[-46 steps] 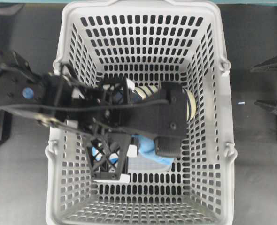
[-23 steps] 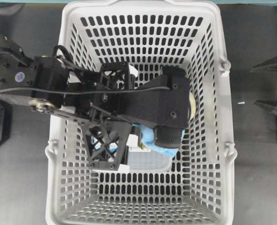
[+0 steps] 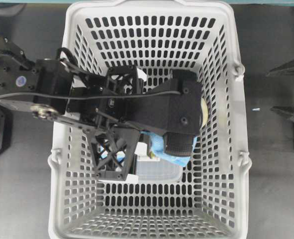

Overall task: Pick up the blue cloth from the shopping basket with the left arm.
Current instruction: 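Lift the blue cloth upward out of the basket with the left gripper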

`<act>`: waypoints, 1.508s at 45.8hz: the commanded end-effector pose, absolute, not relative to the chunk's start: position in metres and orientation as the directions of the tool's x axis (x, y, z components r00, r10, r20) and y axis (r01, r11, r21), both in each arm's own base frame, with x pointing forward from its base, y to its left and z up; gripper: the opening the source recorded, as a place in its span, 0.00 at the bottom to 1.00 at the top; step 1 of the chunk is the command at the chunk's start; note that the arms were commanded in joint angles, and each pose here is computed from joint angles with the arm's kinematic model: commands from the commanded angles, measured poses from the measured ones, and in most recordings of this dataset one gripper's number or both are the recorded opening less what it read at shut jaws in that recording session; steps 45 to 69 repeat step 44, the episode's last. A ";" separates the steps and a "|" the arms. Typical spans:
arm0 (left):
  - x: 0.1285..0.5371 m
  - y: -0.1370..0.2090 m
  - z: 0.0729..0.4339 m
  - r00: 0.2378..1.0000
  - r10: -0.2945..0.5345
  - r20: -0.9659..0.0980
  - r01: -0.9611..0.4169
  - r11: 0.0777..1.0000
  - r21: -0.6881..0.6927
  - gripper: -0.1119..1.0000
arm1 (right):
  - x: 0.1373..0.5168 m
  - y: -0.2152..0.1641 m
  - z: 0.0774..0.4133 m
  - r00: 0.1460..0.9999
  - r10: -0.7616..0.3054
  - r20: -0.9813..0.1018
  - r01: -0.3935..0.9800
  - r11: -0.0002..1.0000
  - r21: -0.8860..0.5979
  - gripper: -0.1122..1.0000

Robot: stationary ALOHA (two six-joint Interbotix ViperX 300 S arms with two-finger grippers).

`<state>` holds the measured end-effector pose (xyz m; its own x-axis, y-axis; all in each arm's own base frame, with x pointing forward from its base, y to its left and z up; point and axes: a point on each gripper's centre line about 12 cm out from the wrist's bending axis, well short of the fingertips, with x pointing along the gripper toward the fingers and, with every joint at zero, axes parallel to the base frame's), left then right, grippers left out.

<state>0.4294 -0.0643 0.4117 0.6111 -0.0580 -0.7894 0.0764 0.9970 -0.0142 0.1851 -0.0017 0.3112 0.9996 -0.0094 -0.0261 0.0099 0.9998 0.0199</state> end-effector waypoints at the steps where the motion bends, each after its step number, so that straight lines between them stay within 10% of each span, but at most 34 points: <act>1: 0.425 -0.064 0.433 0.667 -0.066 -0.742 0.079 0.997 -0.017 0.24 | 0.186 -0.002 0.316 1.000 -0.011 -0.009 0.011 1.000 0.023 0.79; 69: 0.371 -0.064 0.427 0.815 -0.115 -0.568 0.122 0.992 -0.026 0.24 | 0.183 -0.002 0.318 1.000 -0.010 0.003 0.009 0.999 0.040 0.79</act>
